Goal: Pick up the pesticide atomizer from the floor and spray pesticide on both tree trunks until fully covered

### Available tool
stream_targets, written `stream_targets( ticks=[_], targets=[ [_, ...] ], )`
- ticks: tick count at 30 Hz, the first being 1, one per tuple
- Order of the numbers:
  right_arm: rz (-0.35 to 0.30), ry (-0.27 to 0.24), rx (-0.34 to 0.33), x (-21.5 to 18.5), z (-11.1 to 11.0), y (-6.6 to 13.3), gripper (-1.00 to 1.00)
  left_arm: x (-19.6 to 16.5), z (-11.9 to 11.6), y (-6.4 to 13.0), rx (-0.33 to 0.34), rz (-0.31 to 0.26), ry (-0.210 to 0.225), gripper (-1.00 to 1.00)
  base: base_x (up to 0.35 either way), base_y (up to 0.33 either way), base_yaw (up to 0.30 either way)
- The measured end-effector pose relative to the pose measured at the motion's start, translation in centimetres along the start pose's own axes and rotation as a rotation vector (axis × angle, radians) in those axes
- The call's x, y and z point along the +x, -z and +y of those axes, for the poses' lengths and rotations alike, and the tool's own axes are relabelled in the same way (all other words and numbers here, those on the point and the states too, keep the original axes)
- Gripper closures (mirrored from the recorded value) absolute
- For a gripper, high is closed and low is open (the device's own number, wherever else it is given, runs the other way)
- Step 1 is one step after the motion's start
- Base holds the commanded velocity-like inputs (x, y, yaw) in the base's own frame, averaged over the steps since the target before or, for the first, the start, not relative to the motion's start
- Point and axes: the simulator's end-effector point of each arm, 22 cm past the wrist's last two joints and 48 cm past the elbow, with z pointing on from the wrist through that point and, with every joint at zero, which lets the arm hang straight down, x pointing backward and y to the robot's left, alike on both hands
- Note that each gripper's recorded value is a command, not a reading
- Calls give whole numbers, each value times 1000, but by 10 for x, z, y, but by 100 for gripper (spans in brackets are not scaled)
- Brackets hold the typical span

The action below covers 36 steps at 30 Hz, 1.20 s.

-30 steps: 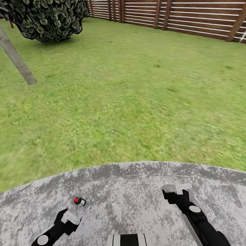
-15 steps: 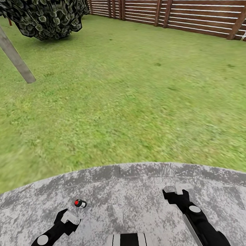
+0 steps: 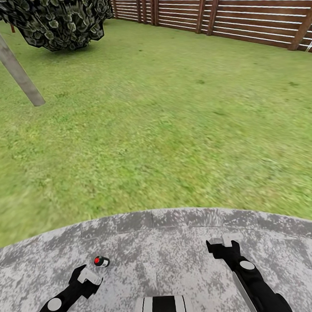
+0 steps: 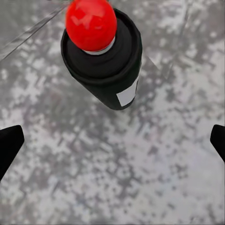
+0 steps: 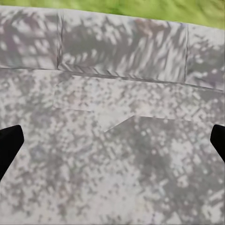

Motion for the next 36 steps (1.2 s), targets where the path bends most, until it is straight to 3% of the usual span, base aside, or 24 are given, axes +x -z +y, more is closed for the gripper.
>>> stream_targets(
  ticks=[36],
  targets=[
    [0, 0, -1, 0, 0, 0, -100, -1, -3, -1, 4, -2, 0, -100, 41, 0, 0]
  ],
)
